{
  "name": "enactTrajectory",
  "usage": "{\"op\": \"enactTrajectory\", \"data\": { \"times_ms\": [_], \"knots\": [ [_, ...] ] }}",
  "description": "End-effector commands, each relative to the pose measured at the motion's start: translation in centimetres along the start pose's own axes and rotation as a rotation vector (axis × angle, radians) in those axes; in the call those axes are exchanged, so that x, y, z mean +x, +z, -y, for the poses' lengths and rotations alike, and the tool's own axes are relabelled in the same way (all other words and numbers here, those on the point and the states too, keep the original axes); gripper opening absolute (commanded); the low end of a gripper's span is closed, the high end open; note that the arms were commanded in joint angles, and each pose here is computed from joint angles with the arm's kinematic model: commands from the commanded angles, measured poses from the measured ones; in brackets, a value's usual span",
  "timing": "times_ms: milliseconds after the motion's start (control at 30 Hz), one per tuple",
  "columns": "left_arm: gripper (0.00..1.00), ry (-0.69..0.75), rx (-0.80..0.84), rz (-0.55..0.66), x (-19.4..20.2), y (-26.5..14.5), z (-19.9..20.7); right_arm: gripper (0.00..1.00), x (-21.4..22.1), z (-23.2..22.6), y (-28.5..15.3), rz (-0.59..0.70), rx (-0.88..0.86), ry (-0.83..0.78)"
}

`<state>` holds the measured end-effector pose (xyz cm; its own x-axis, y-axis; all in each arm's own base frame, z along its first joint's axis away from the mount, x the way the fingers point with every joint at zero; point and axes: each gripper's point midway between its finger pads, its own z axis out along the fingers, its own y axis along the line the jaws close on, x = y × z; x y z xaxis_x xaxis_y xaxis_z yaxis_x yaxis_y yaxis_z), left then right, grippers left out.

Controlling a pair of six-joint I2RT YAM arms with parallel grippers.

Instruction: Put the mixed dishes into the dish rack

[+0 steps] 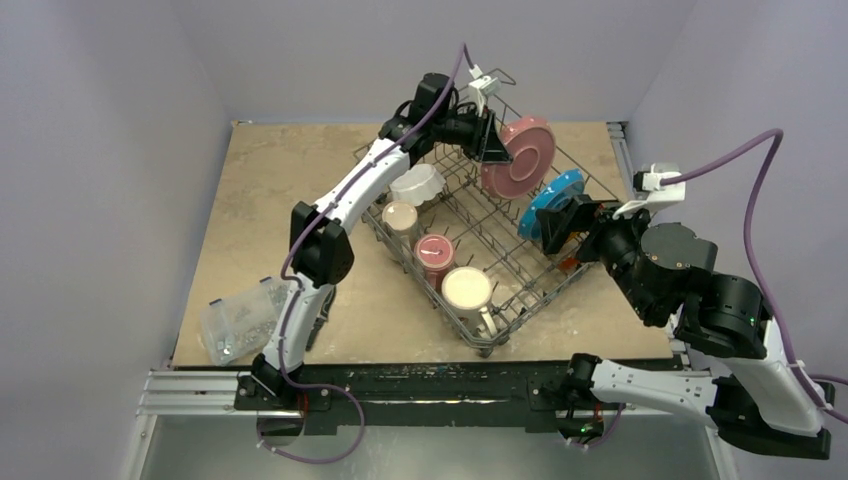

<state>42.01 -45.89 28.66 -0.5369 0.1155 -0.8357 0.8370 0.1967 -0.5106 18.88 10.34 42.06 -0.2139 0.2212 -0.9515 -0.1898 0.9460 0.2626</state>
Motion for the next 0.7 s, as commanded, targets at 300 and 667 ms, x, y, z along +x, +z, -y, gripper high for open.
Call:
{"op": "enactTrajectory", "data": {
  "times_ms": [300,667],
  "knots": [
    [0.00,0.235,0.074,0.128,-3.5,0.8,0.3,0.98,0.2,0.4,0.5,-0.005,0.049,-0.024],
    [0.22,0.292,-0.021,0.055,-1.0,1.8,-1.2,0.98,0.2,0.7,0.4,-0.002,0.063,-0.015]
  ]
}}
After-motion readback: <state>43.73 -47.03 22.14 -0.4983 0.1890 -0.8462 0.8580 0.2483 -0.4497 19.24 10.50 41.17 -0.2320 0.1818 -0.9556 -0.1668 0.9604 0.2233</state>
